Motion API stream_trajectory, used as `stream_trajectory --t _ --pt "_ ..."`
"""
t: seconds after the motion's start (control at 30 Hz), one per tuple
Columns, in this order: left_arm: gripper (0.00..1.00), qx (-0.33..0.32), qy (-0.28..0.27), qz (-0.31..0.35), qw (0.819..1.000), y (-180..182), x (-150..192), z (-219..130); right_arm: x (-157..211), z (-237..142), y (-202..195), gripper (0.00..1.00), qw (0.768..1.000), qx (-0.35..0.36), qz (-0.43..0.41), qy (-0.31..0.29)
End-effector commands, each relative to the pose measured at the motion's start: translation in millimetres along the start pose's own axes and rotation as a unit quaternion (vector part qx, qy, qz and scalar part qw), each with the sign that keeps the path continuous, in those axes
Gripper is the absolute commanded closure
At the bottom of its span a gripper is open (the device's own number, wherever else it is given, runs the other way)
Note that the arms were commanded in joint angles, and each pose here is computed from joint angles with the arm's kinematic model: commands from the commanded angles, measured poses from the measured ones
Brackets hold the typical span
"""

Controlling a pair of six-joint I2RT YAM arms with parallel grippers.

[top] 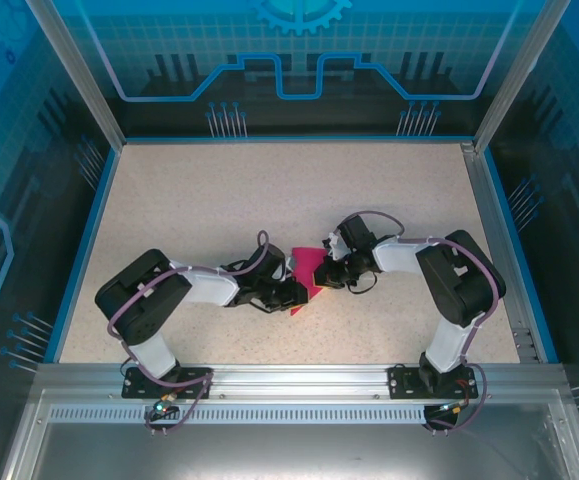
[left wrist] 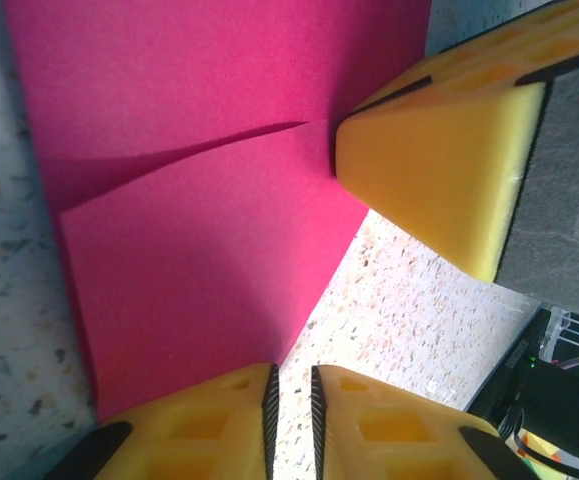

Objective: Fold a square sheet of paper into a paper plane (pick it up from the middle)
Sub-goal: Third fold the triangle at the center of the table.

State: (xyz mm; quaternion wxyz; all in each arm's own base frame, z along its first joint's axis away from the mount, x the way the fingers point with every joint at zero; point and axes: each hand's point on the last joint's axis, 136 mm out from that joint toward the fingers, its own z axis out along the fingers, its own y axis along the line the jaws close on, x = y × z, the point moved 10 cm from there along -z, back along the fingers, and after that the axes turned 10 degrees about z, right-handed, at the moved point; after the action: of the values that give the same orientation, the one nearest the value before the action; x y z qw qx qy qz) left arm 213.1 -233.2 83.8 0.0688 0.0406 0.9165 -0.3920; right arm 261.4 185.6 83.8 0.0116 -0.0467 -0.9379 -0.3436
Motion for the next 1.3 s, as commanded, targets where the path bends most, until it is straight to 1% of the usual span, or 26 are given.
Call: stream_trajectory --t 0.0,0.27,0.4,0.47,0.63,0.7,0.87,0.97,1.07,1.17,1.27 --pt "0.8 -0.055 0.059 -0.06 0.995 30 30 -2 12 13 -35 0.91 0.993 0.114 0.033 0.011" --pt "0.79 -0.067 0.074 -0.069 0.993 36 40 -12 12 12 -37 0.91 0.992 0.119 0.036 0.01" --pt "0.8 -0.074 0.101 -0.064 0.99 32 38 -11 12 11 -36 0.91 0.992 0.119 0.035 0.01" --pt "0.82 -0.094 0.116 -0.061 0.987 32 38 -12 12 11 -36 0.91 0.992 0.121 0.035 0.01" --pt "0.81 -0.111 0.141 -0.049 0.983 32 40 -15 11 10 -35 0.91 0.992 0.123 0.034 0.008" --pt "0.82 -0.124 0.147 -0.047 0.98 33 41 -17 11 10 -36 0.91 0.992 0.125 0.034 0.008" --pt "0.81 -0.128 0.158 -0.044 0.978 32 45 -21 12 12 -37 0.9 0.991 0.125 0.035 0.01" --pt "0.81 -0.125 0.147 -0.039 0.98 28 42 -24 11 12 -36 0.9 0.992 0.125 0.036 0.008" --pt "0.81 -0.095 0.119 -0.024 0.988 12 33 -31 10 12 -35 0.9 0.992 0.122 0.035 0.009" --pt "0.8 -0.07 0.075 0.007 0.995 -9 22 -45 10 11 -35 0.9 0.992 0.123 0.035 0.008" --pt "0.77 -0.056 0.029 0.035 0.997 -25 8 -54 9 10 -33 0.9 0.992 0.122 0.034 0.007"
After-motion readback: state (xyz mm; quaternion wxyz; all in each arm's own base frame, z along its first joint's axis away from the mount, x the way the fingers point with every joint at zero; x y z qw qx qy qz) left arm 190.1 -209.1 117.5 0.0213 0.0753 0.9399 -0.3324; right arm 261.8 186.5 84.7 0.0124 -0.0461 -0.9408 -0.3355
